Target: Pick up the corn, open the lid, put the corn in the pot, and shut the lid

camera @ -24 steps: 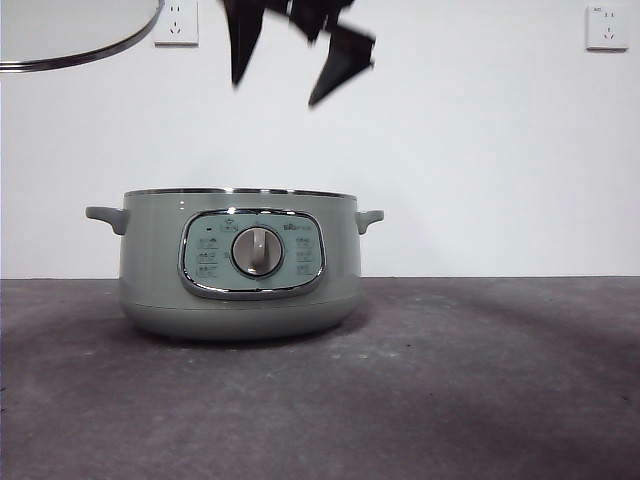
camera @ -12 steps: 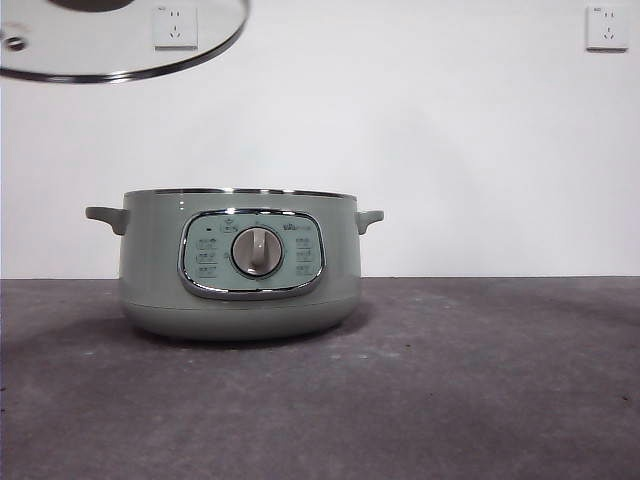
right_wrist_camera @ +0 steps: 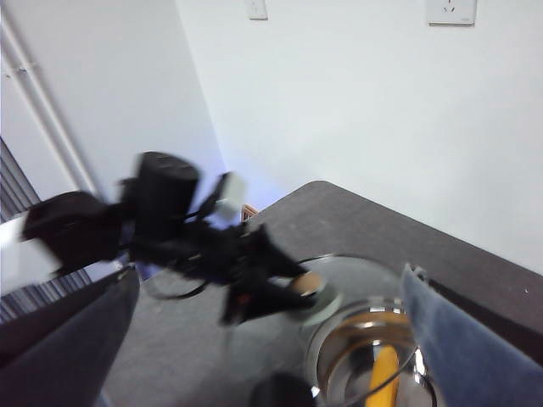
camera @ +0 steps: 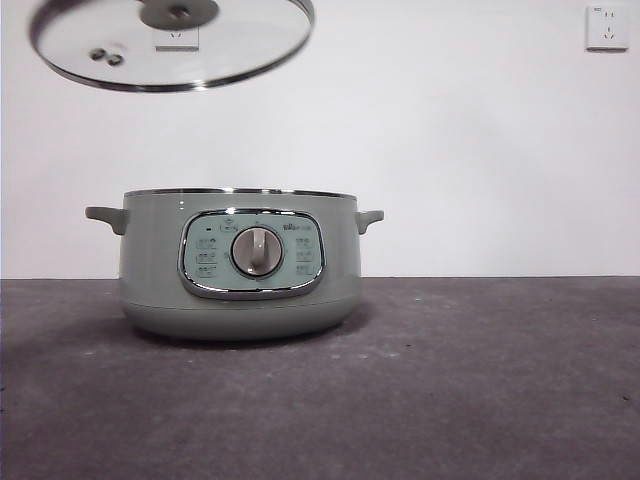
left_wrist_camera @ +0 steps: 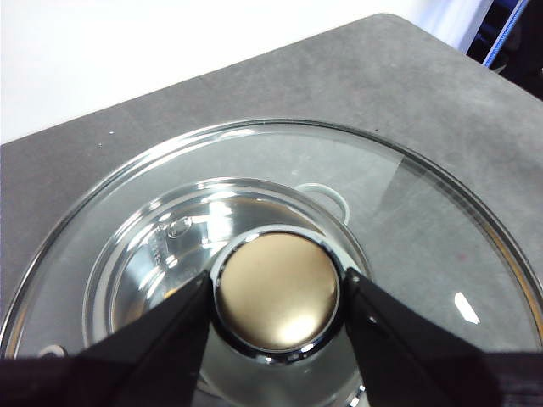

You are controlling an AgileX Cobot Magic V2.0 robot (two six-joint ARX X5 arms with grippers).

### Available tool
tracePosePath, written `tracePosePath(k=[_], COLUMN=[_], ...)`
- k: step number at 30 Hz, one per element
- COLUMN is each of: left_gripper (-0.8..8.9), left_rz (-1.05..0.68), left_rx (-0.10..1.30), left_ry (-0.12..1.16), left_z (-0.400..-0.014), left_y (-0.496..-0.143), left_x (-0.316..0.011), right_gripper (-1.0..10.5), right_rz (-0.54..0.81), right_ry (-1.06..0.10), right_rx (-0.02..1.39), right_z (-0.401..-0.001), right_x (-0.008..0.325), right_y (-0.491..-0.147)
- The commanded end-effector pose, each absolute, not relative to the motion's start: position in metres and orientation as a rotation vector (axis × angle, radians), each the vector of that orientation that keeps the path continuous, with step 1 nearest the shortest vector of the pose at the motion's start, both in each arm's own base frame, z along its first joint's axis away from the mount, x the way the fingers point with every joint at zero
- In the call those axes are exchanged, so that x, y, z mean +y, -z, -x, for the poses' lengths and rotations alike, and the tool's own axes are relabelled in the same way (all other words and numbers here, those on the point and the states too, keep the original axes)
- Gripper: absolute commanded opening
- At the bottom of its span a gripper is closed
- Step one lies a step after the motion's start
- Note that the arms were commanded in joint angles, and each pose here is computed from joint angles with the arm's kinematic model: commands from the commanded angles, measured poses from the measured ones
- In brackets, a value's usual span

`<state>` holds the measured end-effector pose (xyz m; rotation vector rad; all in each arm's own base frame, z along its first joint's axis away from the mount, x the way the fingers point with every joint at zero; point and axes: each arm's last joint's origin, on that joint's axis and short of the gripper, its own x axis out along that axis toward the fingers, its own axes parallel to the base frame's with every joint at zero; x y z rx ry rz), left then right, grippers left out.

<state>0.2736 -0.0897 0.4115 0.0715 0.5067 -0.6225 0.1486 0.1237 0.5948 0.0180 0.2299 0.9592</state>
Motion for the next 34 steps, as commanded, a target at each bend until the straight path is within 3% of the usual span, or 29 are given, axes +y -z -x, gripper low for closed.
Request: tracePosePath(k=[1, 5, 20, 34], left_gripper=[-0.08, -0.08, -0.08, -0.08], left_rz=[-0.110, -0.152, -0.219, -0.227], left_rx=[0.443, 0.452, 0.508, 0.574], left_ry=[0.627, 0.617, 0.574, 0.574], left_z=[-0.285, -0.301, -0.344, -0.363], left_y=[-0.417, -0.404, -0.357, -0.329], left_x=[-0.099, -0.113, -0.145, -0.154], right_gripper=[5.3, 5.3, 5.3, 5.3], right_rz=[0.000, 0.037, 0.098, 0.089], right_ry=[-0.961, -0.938, -0.674, -0.624], right_rx=[0.289, 0.339, 0.475, 0.482], right_z=[-0.127, -0.102, -0.051, -0.036], right_x=[0.108, 0.088, 0.040, 0.027], right_y=[-0.590, -0.577, -0.511, -0.495])
